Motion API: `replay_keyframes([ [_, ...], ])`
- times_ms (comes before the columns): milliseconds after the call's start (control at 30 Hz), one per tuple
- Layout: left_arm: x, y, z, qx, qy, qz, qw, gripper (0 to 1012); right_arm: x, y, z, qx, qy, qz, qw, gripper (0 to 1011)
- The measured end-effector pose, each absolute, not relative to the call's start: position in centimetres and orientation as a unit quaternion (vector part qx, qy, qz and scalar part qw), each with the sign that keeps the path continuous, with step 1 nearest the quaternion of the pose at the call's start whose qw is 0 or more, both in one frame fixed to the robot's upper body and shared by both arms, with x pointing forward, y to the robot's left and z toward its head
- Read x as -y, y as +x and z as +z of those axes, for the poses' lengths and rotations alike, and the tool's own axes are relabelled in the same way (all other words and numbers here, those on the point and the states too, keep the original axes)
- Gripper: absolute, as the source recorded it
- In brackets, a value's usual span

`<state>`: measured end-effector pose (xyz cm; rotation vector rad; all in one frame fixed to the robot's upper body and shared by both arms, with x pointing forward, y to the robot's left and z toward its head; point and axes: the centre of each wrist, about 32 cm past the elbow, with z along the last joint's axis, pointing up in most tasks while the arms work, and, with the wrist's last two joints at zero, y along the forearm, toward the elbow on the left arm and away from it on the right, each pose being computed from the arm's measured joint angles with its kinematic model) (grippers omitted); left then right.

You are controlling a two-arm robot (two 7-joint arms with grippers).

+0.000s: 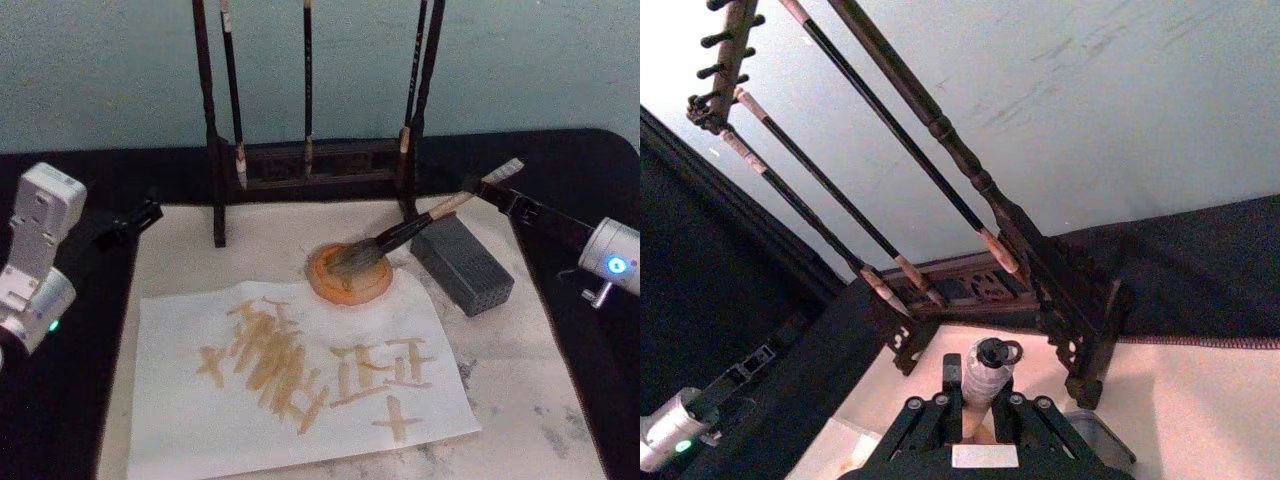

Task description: Pick up the brush from the inkstone, write on the paper, then place the brush back to its original position.

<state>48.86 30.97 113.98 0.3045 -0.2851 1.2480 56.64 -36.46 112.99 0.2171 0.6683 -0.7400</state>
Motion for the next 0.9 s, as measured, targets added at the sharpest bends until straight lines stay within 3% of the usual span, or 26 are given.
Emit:
replay_keyframes([
  [900,-30.97,48.86,113.98,0.132,0.141,0.58,0.791,1002,36.99,56.39,112.79,-0.331,0.092,-0.366,0.865,163],
])
